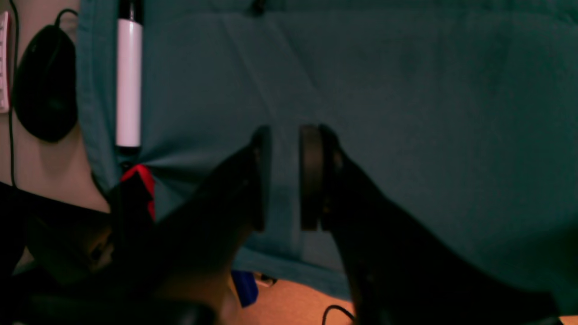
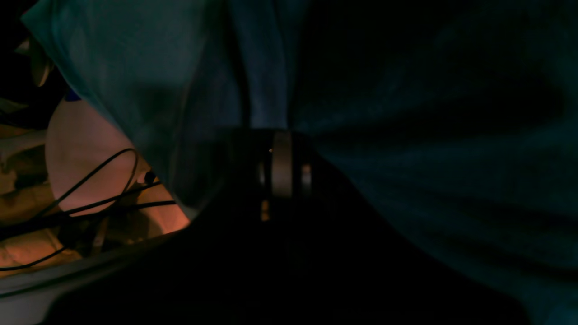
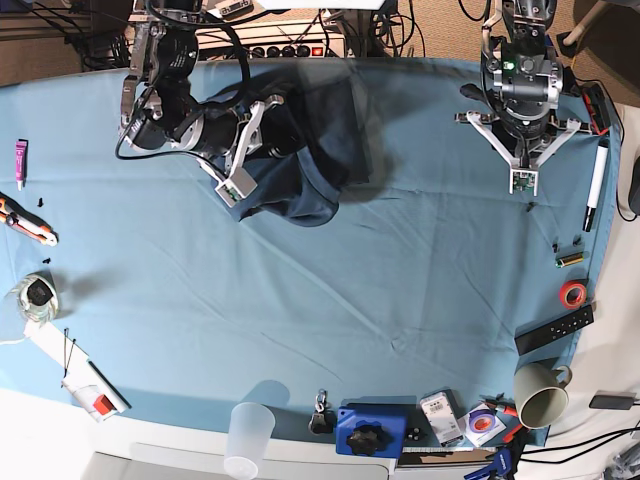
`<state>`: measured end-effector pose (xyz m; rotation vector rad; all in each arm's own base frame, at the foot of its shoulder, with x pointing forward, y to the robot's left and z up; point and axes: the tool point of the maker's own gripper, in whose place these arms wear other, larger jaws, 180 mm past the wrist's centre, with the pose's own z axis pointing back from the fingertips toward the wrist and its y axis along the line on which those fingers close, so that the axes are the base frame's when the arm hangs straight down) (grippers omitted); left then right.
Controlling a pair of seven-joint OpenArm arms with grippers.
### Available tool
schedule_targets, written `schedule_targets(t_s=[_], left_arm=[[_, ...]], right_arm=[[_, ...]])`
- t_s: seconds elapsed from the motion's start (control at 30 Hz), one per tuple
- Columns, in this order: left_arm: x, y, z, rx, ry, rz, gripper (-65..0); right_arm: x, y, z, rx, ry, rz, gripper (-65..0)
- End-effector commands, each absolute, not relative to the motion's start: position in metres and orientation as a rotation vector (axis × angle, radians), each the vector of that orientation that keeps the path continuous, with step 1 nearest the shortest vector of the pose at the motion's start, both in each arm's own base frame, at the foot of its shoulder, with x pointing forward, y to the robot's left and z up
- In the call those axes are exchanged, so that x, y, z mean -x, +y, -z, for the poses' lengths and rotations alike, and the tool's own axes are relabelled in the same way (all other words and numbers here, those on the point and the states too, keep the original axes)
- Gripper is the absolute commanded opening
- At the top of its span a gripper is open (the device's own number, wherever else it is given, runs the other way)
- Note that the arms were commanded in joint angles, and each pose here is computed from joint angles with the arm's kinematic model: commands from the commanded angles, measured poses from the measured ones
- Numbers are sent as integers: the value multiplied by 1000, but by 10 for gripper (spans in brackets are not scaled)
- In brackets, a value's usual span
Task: Fold the T-shirt properly
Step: 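Press and tuck the folded bundle with the right gripper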
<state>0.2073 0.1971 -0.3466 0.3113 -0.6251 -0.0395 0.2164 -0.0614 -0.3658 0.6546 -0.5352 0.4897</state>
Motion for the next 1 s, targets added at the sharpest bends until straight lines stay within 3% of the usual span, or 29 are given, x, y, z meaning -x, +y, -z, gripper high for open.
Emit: schedule_targets(t_s=[0.0, 0.2, 0.37, 0.73, 0.97], left_arm=[[-213, 200, 337, -328, -667, 41, -551], [-213, 200, 337, -327, -670, 42, -551], [-213, 198, 337, -317, -669, 40, -551], [-213, 198, 337, -318, -668, 40, -551], [-213, 198, 337, -318, -669, 40, -551]], right_arm=[[-230, -59, 346, -683, -617, -494, -628], [-260, -56, 309, -720, -766, -499, -628], [-292, -72, 308, -594, -826, -491, -628], [-310, -57, 386, -698, -578, -400, -628], [-307, -50, 343, -736, -636, -489, -628]])
